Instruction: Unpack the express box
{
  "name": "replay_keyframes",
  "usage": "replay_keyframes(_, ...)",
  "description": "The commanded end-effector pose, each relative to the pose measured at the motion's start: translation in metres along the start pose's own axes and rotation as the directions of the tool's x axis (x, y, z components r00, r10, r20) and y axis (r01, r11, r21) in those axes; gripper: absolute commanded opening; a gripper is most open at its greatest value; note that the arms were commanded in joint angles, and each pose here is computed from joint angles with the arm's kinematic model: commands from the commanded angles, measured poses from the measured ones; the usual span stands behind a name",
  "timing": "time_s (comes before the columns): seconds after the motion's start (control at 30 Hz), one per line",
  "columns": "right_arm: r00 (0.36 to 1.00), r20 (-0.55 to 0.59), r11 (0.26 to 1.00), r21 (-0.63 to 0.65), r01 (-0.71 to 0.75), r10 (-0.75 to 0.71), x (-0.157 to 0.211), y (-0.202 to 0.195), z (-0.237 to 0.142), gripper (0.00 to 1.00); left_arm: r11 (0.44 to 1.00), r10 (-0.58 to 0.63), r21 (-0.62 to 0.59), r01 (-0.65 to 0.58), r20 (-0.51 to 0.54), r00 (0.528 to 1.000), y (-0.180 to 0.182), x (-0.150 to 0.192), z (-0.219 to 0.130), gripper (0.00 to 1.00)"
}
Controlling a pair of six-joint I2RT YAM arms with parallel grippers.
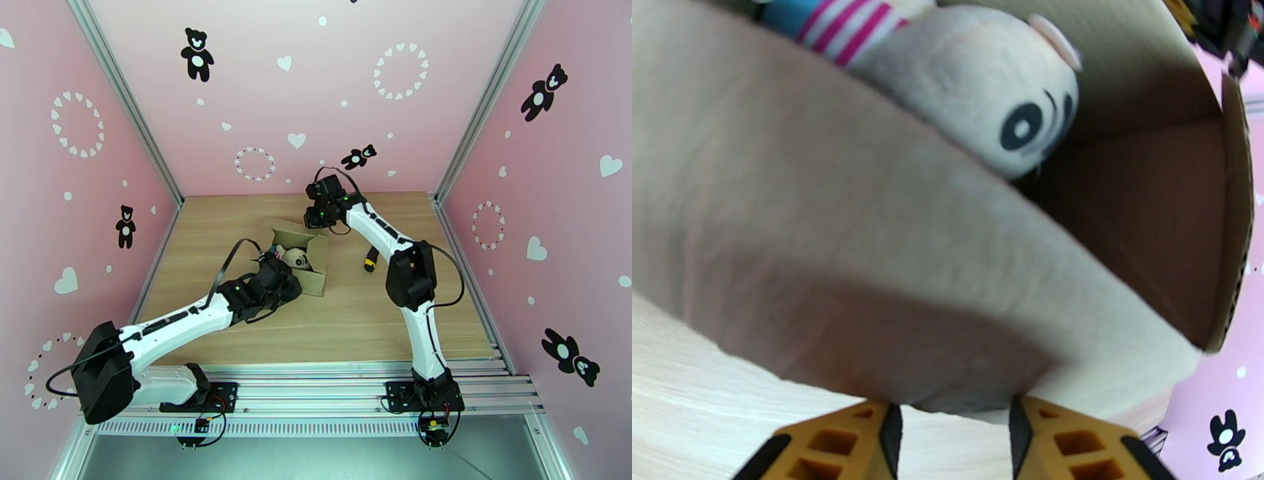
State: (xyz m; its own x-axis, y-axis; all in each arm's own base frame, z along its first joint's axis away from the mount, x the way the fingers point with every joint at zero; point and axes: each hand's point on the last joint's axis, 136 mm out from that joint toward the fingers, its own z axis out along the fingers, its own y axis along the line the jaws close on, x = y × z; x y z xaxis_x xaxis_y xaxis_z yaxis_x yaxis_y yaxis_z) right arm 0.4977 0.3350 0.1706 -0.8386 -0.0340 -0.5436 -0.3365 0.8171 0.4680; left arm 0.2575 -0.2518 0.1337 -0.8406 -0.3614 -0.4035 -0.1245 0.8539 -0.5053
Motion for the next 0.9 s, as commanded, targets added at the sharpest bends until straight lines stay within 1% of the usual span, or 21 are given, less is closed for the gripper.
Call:
replay_keyframes(0.0,0.999,-0.035,0.999,-0.03,0.022,-0.024,0.005,0.008,-0.002,0.15,1.0,0.017,0.014,-0.017,0.014,1.0,-0.014,-0.007,-0.008,0.44)
replay_keyframes(0.13,0.999,-0.003,0.999,-0.031,0.044,-0.044,-0.004,0.016,-0.02,0.19,0.999,0.042,0.027,-0.043,0.014,0.999,-0.022,-0.013,-0.025,0.44)
replay_keyframes(0.17,0.999,0.009,0.998,-0.032,0.047,-0.047,-0.007,0.018,-0.026,0.22,0.998,0.053,0.021,-0.053,0.012,0.999,-0.022,-0.014,-0.031,0.44)
replay_keyframes(0.27,0.998,0.037,0.998,-0.038,0.053,-0.052,-0.014,0.026,-0.043,0.36,0.996,0.087,0.006,-0.087,0.005,0.996,-0.025,-0.019,-0.047,0.44)
replay_keyframes(0.3,0.997,0.049,0.998,-0.043,0.055,-0.053,-0.016,0.029,-0.049,0.38,0.995,0.1,0.001,-0.1,0.003,0.995,-0.024,-0.02,-0.052,0.44)
replay_keyframes(0.43,0.993,0.104,0.997,-0.059,0.055,-0.048,-0.024,0.039,-0.071,0.41,0.992,0.125,0.014,-0.125,0.009,0.992,-0.027,-0.024,-0.072,0.45)
replay_keyframes(0.6,0.987,0.15,0.996,-0.056,0.064,-0.055,-0.032,0.047,-0.096,0.44,0.991,0.137,0.005,-0.137,0.056,0.989,-0.024,-0.035,-0.098,0.46)
replay_keyframes(0.77,0.981,0.187,0.998,-0.037,0.055,-0.047,-0.031,0.047,-0.116,0.46,0.987,0.158,-0.011,-0.158,0.1,0.982,-0.023,-0.047,-0.119,0.47)
replay_keyframes(0.87,0.979,0.2,0.999,-0.025,0.041,-0.035,-0.027,0.046,-0.127,0.47,0.984,0.177,-0.04,-0.174,0.116,0.977,-0.021,-0.06,-0.129,0.49)
